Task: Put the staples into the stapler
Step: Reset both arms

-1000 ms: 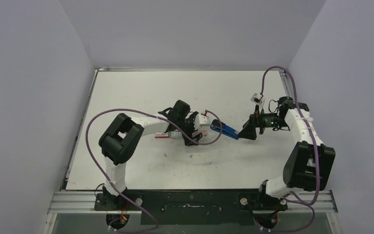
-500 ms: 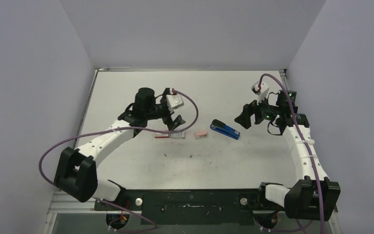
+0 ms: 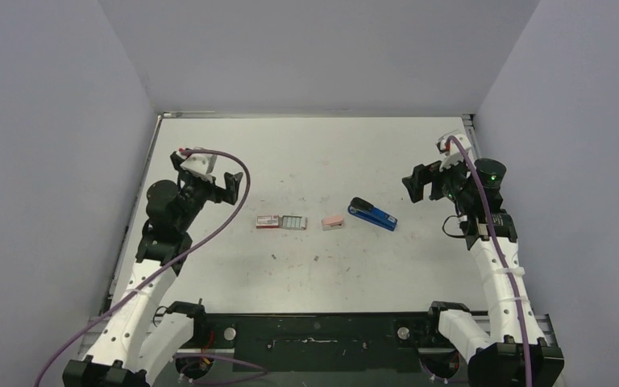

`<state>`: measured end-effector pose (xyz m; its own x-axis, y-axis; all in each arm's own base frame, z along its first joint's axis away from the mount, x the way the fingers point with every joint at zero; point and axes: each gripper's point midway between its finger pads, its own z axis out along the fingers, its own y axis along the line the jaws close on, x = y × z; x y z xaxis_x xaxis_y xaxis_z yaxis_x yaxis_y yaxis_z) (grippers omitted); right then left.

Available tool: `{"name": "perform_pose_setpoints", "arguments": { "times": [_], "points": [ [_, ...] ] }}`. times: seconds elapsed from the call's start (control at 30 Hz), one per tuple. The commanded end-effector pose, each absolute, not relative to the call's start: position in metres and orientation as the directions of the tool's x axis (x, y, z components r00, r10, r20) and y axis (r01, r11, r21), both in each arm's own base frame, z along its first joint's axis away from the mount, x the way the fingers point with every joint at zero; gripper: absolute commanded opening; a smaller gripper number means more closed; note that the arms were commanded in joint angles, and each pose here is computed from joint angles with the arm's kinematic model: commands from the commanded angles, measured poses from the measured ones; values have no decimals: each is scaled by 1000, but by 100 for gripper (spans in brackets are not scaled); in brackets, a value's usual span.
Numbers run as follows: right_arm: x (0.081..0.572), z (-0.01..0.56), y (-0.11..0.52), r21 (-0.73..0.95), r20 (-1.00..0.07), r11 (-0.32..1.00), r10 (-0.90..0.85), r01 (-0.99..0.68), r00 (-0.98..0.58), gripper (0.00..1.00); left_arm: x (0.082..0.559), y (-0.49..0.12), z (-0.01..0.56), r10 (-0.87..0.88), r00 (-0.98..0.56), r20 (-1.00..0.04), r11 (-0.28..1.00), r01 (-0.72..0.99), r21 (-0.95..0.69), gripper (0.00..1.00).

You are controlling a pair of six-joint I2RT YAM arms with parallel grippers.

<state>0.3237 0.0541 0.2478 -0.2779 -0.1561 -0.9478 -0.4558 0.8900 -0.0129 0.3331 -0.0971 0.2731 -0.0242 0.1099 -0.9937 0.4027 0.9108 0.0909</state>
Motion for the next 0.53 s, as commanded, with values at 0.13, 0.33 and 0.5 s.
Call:
{"name": "perform_pose_setpoints", "arguments": {
  "times": [0.13, 0.33, 0.5],
  "points": [
    [330, 262, 46, -45, -968, 911, -141, -410, -206, 90, 321, -66, 299, -54, 104, -993, 958, 287, -22, 97],
    [328, 254, 43, -54, -962, 913, -157, -403, -225, 90, 318, -74, 292, -23, 105, -994, 935, 355, 16, 97],
    [327, 252, 40, -52, -960, 917, -155, -396, -233, 90, 318, -75, 289, -18, 86, -996, 928, 372, 16, 97]
  ]
}}
